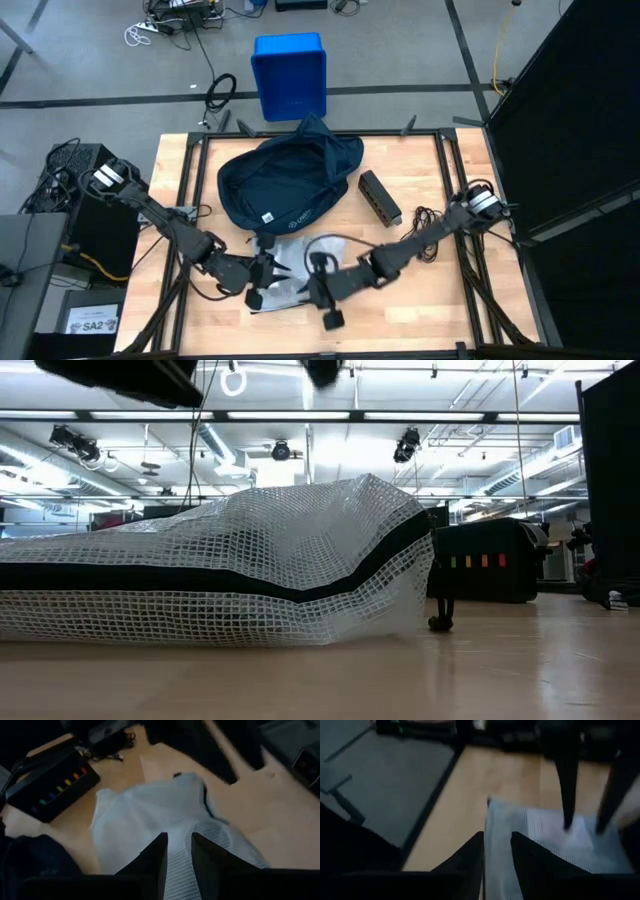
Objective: Unpack backpack
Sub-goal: Open the white mesh envelope
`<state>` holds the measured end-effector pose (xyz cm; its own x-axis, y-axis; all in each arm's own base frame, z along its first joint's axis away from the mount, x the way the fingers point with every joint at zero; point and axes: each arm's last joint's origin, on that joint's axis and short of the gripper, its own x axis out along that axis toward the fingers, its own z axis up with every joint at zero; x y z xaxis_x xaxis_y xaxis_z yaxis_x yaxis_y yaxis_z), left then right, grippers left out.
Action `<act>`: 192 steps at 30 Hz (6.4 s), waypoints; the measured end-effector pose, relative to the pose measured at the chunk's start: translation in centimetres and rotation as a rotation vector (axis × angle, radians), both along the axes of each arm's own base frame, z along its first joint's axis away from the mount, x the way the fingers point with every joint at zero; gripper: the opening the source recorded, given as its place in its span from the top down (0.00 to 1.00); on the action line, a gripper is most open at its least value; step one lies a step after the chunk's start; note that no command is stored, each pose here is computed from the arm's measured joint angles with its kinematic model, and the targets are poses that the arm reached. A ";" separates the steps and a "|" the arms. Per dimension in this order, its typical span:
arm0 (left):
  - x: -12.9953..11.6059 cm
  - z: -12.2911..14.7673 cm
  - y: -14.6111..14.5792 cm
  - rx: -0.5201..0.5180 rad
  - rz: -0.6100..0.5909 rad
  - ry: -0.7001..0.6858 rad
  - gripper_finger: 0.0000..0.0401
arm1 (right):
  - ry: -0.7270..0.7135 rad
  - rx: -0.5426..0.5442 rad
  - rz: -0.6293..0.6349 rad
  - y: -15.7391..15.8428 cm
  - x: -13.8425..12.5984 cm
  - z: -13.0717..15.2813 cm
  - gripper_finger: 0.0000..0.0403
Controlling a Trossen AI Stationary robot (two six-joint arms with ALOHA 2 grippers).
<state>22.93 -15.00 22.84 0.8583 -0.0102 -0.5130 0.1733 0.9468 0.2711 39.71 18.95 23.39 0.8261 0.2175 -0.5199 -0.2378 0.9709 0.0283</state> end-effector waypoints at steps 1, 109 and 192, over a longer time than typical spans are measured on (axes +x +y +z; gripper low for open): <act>0.0 -0.1 0.2 0.006 0.006 0.008 0.85 | 0.000 0.018 0.006 -0.6 0.0 -0.1 0.83; 13.2 -5.1 -6.0 0.046 0.165 -0.213 0.30 | -0.043 0.178 -0.207 -7.0 -19.9 -9.6 1.00; 13.2 -8.0 -4.7 -0.002 0.122 0.017 0.30 | -0.096 0.174 -0.116 -2.8 -9.6 -9.8 0.99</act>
<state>36.09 -19.74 14.86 0.8445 0.0922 -0.5275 0.0616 0.9618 0.2668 30.13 16.17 13.56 0.8946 0.1972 -0.4009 -0.1340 0.9744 0.1803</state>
